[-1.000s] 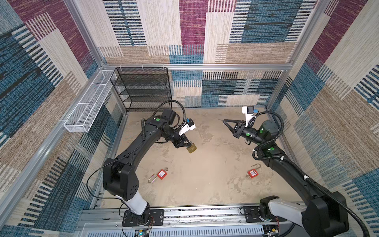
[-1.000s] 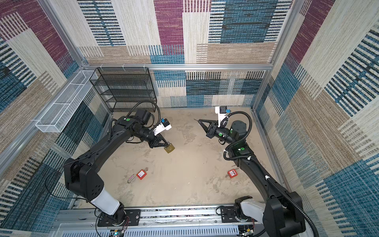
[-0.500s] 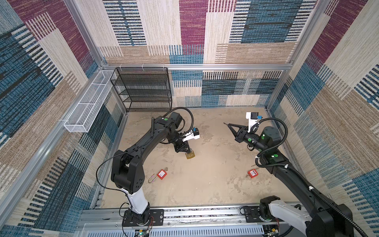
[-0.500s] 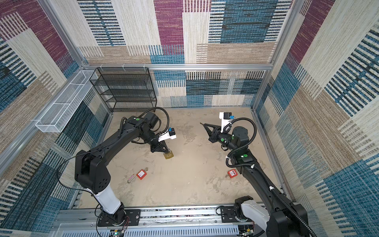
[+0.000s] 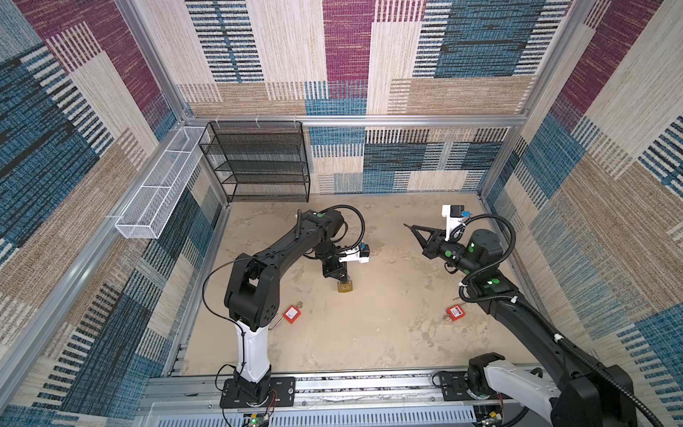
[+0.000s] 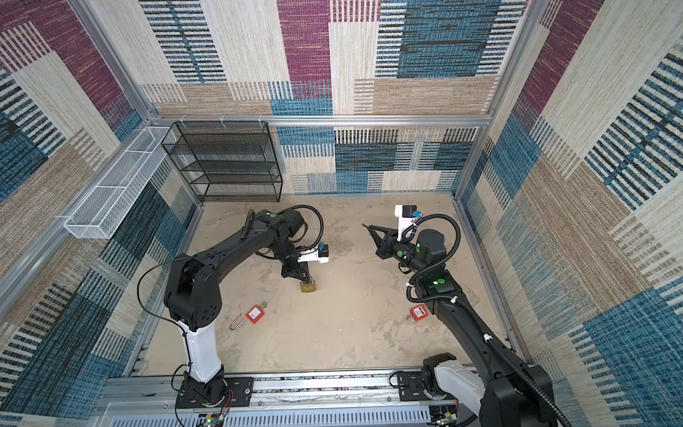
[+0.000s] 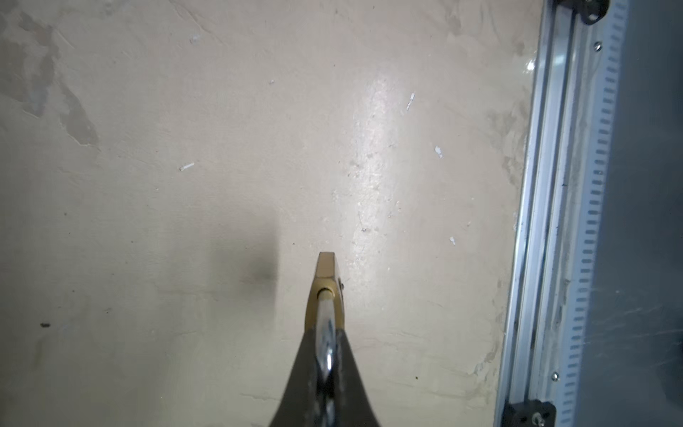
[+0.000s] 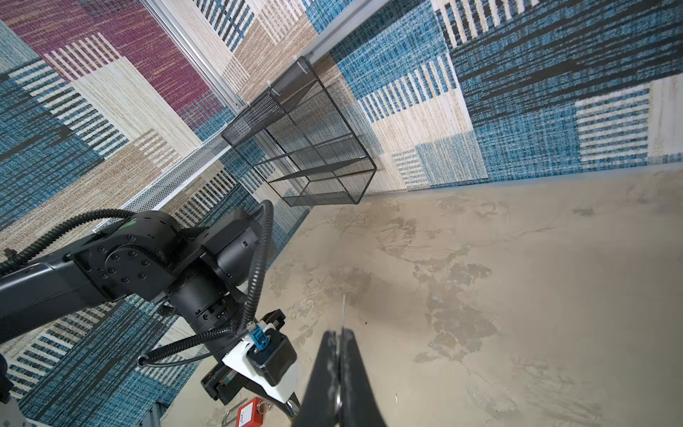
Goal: Lock with the key
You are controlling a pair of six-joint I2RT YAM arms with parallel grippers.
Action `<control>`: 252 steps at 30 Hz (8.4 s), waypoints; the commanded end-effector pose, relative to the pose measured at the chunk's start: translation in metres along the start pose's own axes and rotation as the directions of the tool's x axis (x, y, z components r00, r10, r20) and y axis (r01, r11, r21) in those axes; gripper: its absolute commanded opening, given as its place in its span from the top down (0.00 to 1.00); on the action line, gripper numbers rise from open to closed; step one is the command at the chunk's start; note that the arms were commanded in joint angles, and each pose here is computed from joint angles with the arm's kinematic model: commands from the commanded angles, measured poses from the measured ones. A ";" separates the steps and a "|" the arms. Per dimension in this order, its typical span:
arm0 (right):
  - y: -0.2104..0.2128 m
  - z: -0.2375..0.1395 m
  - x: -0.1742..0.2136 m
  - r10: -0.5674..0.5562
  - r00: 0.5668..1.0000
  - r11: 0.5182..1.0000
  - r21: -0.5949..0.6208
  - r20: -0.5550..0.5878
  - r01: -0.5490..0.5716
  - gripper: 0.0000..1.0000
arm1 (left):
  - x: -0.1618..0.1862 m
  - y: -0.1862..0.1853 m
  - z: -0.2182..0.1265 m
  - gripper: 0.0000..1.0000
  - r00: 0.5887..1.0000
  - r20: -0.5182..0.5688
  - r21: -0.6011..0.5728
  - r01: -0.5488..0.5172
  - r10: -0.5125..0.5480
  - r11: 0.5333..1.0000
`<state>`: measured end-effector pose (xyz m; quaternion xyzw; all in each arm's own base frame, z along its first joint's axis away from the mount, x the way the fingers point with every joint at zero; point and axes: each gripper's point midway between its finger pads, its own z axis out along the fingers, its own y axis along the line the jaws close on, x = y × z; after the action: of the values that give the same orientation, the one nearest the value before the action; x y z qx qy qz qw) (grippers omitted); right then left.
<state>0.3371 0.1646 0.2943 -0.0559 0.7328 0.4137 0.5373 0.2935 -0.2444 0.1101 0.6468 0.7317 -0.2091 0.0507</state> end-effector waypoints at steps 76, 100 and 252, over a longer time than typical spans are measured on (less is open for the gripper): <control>-0.010 0.017 0.006 -0.023 0.998 1.000 0.003 -0.051 0.023 1.00 | 0.041 0.114 0.050 0.86 0.959 -0.185 -0.204 0.178 -0.216 0.963; -0.004 0.010 0.005 -0.027 0.999 1.000 -0.004 -0.048 0.027 1.00 | 0.046 0.124 0.035 0.65 0.938 -0.146 -0.306 0.258 -0.313 0.916; -0.022 0.119 0.213 0.549 0.771 0.834 0.151 -0.324 -0.530 1.00 | 0.024 0.000 -0.109 0.50 0.609 0.747 -0.326 0.684 -0.265 0.653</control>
<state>0.3383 0.2963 0.0834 0.0922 0.8334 0.4860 0.2466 0.3062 -0.1861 0.1921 0.2714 0.8486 -0.1924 0.4114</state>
